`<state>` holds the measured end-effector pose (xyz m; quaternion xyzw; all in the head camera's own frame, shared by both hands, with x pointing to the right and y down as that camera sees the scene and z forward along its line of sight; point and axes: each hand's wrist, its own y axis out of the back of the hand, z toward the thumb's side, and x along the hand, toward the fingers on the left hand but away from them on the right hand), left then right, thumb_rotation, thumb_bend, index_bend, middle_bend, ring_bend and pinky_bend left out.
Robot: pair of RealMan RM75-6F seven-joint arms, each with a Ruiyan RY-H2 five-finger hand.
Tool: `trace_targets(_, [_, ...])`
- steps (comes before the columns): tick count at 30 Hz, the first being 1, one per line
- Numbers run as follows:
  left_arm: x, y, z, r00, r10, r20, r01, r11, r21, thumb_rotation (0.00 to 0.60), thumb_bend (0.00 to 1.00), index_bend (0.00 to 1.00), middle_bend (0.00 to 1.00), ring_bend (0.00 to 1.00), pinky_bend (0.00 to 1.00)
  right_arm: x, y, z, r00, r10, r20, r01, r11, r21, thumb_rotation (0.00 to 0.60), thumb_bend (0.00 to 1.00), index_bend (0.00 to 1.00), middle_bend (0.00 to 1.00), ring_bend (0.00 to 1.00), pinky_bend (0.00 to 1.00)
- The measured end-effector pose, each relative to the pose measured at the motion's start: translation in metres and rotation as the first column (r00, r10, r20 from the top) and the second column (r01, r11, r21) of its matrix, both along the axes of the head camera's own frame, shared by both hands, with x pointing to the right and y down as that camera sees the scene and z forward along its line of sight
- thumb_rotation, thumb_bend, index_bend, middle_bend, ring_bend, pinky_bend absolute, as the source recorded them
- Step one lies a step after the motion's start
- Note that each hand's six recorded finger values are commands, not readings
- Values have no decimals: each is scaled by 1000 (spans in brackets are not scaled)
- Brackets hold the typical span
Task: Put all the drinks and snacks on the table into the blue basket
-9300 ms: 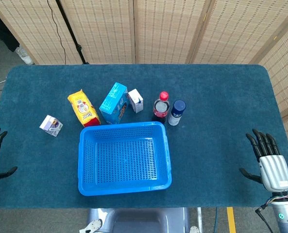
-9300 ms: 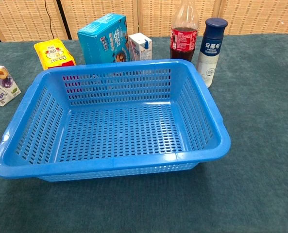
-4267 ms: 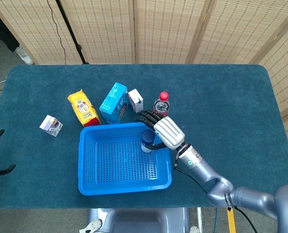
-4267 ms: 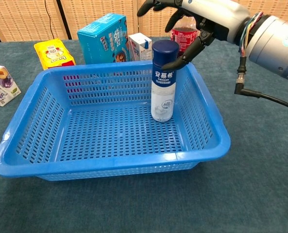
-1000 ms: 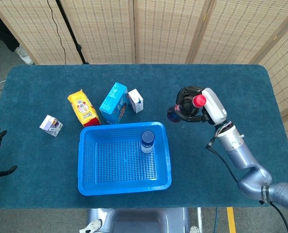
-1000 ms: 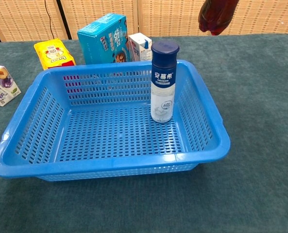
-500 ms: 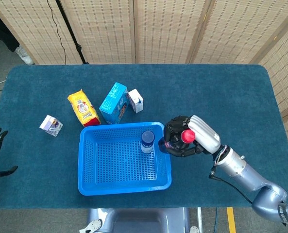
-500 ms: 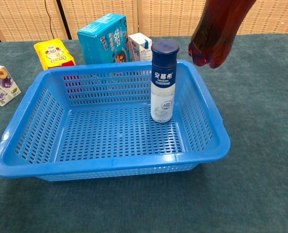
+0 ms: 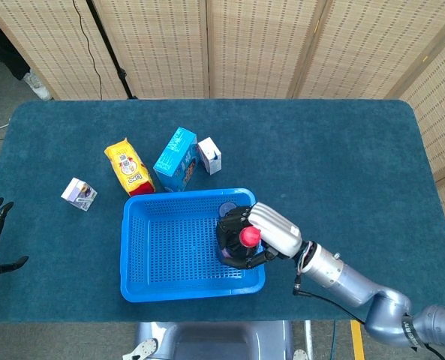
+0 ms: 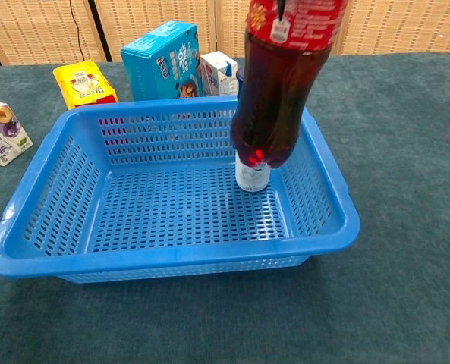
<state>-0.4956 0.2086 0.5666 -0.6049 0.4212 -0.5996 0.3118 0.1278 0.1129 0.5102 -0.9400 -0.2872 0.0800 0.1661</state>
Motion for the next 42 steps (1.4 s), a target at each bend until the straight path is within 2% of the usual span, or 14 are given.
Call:
trace_targets(6, [-3, 0, 0, 1000, -10, -1, 10, 1000, -1, 600, 100, 0, 0, 0, 0, -17, 3, 25, 999, -10, -51, 11, 1000, 19, 600, 573, 611, 627, 630, 701])
trace_targets(10, [-6, -1, 0, 1000, -17, -2, 17, 1000, -3, 600, 100, 0, 0, 0, 0, -18, 9, 50, 995, -9, -97, 10, 1000, 6, 600, 572, 611, 627, 630, 701])
trace_targets(16, [-5, -1, 1, 1000, -14, -5, 14, 1000, -6, 600, 100, 0, 0, 0, 0, -13, 13, 66, 991, -12, -135, 17, 999, 37, 600, 556, 583, 604, 585, 687])
trace_targets(19, [-5, -1, 1, 1000, -15, -4, 15, 1000, -5, 600, 101, 0, 0, 0, 0, -8, 17, 66, 989, -24, -143, 36, 996, 82, 600, 522, 519, 522, 526, 661])
trace_targets(21, [-5, -1, 1, 1000, -15, -3, 15, 1000, -7, 600, 100, 0, 0, 0, 0, -3, 20, 65, 988, -30, -150, 48, 992, 116, 600, 480, 419, 415, 473, 637])
trace_targets(23, [-5, -1, 1, 1000, -13, -2, 13, 1000, -8, 600, 100, 0, 0, 0, 0, 2, 22, 63, 987, -33, -158, 58, 987, 153, 600, 400, 270, 277, 403, 605])
trace_targets(26, [-4, -1, 1, 1000, -10, -3, 10, 1000, -9, 600, 100, 0, 0, 0, 0, 11, 24, 62, 983, -24, -180, 59, 980, 193, 600, 290, 172, 163, 321, 572])
trace_targets(31, [-1, 0, 1, 1000, -1, -5, 1, 1000, -9, 600, 100, 0, 0, 0, 0, 22, 26, 63, 974, 8, -227, 45, 973, 228, 600, 131, 127, 112, 266, 546])
trace_targets(33, [0, 0, 1, 1000, 1, -6, -2, 1000, -7, 600, 100, 0, 0, 0, 0, 26, 26, 63, 972, 28, -234, 26, 974, 226, 600, 58, 114, 99, 234, 511])
trace_targets(35, [0, 0, 0, 1000, 3, -6, -3, 1000, -6, 600, 100, 0, 0, 0, 0, 29, 27, 60, 970, 48, -238, 8, 973, 229, 600, 5, 98, 68, 170, 435])
trace_targets(38, [1, 1, 0, 1000, 4, -6, -4, 1000, -7, 600, 101, 0, 0, 0, 0, 32, 28, 56, 968, 68, -240, -12, 974, 225, 600, 0, 87, 27, 96, 342])
trace_targets(42, [2, 1, 0, 1000, 9, -9, -9, 1000, -9, 600, 100, 0, 0, 0, 0, 35, 29, 50, 967, 85, -241, -31, 975, 219, 600, 0, 77, 6, 68, 318])
